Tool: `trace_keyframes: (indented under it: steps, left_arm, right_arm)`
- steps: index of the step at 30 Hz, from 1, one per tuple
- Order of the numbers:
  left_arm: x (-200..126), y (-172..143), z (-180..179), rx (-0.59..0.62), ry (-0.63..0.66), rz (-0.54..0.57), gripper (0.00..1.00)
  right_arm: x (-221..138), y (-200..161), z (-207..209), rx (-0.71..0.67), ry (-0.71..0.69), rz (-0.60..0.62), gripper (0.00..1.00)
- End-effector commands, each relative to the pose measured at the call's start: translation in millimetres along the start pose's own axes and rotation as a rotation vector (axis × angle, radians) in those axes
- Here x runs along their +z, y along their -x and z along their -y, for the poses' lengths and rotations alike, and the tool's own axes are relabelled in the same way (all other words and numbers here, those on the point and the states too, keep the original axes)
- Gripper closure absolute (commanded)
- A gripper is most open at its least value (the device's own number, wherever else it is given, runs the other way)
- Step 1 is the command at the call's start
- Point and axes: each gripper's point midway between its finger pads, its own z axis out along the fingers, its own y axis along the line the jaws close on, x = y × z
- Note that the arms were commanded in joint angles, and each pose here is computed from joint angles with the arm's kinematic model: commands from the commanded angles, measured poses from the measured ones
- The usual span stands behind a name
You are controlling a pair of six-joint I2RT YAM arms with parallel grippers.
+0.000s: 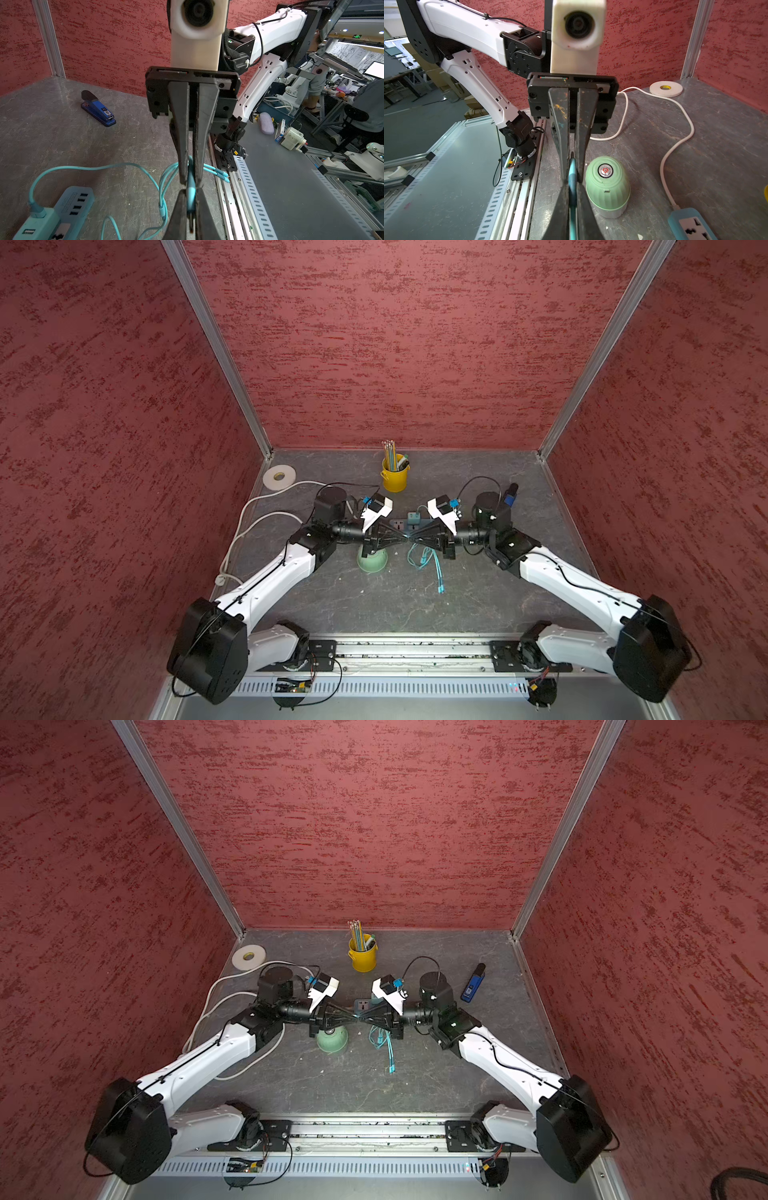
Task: Charge the cordless meat grinders
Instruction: Pick up the charging cable from the center of the board.
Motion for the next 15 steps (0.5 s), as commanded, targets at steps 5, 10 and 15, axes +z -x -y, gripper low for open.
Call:
trace_keyframes:
  steps: [5, 10, 15]
  left_arm:
    - [-2.7, 7.0, -3.8, 0.02, 0.034, 0.005, 0.78]
    - [-22.2, 21.1, -24.7, 0.018, 0.299, 0.095, 0.1]
    - [-72.0, 22.0, -60.7, -0.283, 0.723, 0.236, 0.0]
  right_arm:
    - [-1.8, 23.0, -1.6, -0.025, -0.003, 0.036, 1.0]
    - [-6.9, 12.5, 27.8, 0.237, -0.188, 0.049, 1.0]
    - [-2.0, -18.1, 52.0, 0.739, -0.294, 0.062, 1.0]
